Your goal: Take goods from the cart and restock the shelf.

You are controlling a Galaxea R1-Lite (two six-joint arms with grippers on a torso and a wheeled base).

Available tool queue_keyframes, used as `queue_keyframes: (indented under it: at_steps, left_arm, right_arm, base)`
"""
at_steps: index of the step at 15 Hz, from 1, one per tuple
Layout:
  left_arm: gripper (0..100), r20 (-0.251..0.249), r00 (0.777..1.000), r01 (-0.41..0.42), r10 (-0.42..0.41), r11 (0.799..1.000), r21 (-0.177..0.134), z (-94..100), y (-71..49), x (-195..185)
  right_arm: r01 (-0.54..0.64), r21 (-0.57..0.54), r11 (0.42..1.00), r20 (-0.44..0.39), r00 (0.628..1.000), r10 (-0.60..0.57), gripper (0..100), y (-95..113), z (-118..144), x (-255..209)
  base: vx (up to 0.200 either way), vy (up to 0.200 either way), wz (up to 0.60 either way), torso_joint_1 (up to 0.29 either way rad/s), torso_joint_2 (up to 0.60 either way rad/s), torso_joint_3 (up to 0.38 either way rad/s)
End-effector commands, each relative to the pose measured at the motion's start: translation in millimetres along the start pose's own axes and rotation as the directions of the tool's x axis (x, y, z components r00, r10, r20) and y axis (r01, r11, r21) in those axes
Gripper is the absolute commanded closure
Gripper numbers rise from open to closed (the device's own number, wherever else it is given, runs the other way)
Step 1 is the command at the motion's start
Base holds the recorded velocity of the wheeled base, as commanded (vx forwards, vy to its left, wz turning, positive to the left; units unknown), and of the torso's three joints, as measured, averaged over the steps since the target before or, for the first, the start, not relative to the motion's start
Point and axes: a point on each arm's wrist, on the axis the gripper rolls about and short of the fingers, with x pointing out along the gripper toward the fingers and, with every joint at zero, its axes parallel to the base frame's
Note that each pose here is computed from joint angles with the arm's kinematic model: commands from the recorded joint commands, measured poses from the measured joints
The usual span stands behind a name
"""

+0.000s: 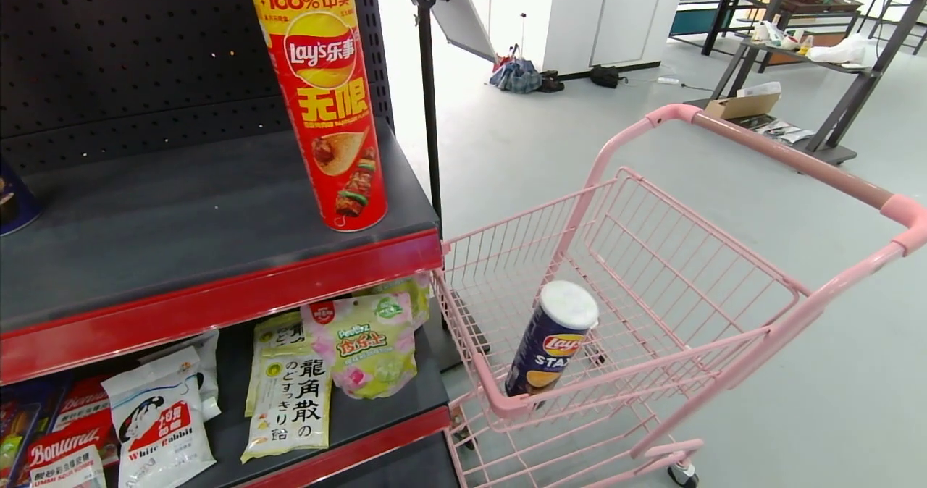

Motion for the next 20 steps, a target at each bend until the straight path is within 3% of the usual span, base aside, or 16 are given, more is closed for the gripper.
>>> queue_keyframes:
  at_steps: [1, 5, 7, 10, 13, 20]
  left_arm:
    - [0, 0.000, 1.000, -0.001, 0.001, 1.000, 0.000, 0.0, 0.0, 0]
    - [0, 0.001, 1.000, -0.001, 0.001, 1.000, 0.000, 0.1, 0.0, 0]
    - [0, 0.001, 1.000, -0.001, 0.001, 1.000, 0.000, 0.1, 0.0, 0]
    - [0, 0.001, 1.000, -0.001, 0.001, 1.000, 0.000, 0.1, 0.0, 0]
    - [0, 0.001, 1.000, -0.001, 0.001, 1.000, 0.000, 0.1, 0.0, 0]
    - [0, 0.001, 1.000, -0.001, 0.001, 1.000, 0.000, 0.1, 0.0, 0]
  right_arm:
    - [-0.370, 0.061, 0.927, -0.240, 0.896, 0.374, 0, 9, 37, 99]
    - [-0.492, 0.122, 0.862, -0.315, 0.804, 0.504, 0, 26, -7, 177]
    - [-0.497, 0.151, 0.854, -0.375, 0.771, 0.515, 0, 29, -20, 194]
    - [-0.512, 0.170, 0.842, -0.392, 0.749, 0.535, 0, 32, -24, 205]
    - [-0.573, 0.194, 0.797, -0.422, 0.684, 0.595, 0, 45, -33, 212]
    - [-0.606, 0.178, 0.775, -0.402, 0.674, 0.620, 0, 67, -61, 254]
  base:
    - [0.000, 0.000, 0.00, 0.000, 0.00, 0.000]
    - [0.000, 0.000, 0.00, 0.000, 0.00, 0.000]
    - [0.000, 0.000, 0.00, 0.000, 0.00, 0.000]
    - [0.000, 0.000, 0.00, 0.000, 0.00, 0.000]
    - [0.000, 0.000, 0.00, 0.000, 0.00, 0.000]
    - [0.000, 0.000, 0.00, 0.000, 0.00, 0.000]
